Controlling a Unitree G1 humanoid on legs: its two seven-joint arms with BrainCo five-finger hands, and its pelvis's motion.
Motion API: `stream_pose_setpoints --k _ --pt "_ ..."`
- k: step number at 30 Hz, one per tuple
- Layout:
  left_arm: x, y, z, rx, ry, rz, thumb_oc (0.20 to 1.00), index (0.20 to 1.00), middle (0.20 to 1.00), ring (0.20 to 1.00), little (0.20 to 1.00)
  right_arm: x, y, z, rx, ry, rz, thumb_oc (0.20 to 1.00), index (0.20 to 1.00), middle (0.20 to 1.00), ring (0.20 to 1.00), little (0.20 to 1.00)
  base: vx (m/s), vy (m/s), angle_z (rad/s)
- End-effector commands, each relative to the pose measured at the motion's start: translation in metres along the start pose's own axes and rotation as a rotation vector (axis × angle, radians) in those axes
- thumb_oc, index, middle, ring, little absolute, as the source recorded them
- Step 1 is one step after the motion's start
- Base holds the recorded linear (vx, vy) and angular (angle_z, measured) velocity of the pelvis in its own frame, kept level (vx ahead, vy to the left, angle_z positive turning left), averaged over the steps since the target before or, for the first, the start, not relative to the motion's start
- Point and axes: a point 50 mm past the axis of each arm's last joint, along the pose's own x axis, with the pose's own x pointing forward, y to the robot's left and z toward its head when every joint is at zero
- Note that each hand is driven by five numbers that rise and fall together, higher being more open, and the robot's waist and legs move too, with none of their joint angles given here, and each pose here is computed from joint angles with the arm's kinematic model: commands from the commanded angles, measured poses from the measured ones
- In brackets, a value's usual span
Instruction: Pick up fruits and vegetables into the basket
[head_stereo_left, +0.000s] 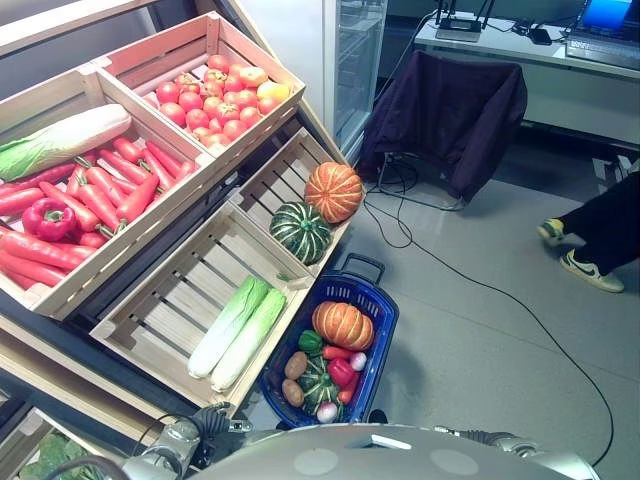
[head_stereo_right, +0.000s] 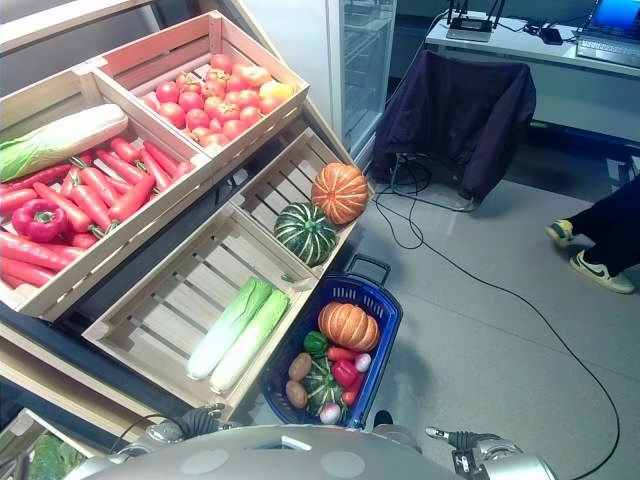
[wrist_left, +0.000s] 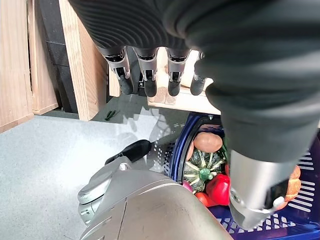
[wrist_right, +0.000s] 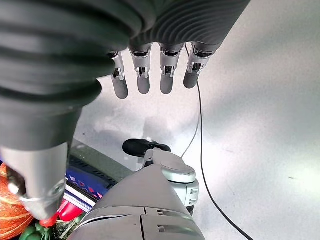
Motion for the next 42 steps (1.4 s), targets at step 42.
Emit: stream_pose_setpoints --k 42 --pt "0.0016 0.0098 0.0172 -0.011 -0.024 0.015 1.0 1.0 1.0 1.0 1.0 -0.0029 -0.002 0.0214 0.014 -0.028 -0.015 1.0 1.0 1.0 1.0 1.0 0.0 0.0 0.0"
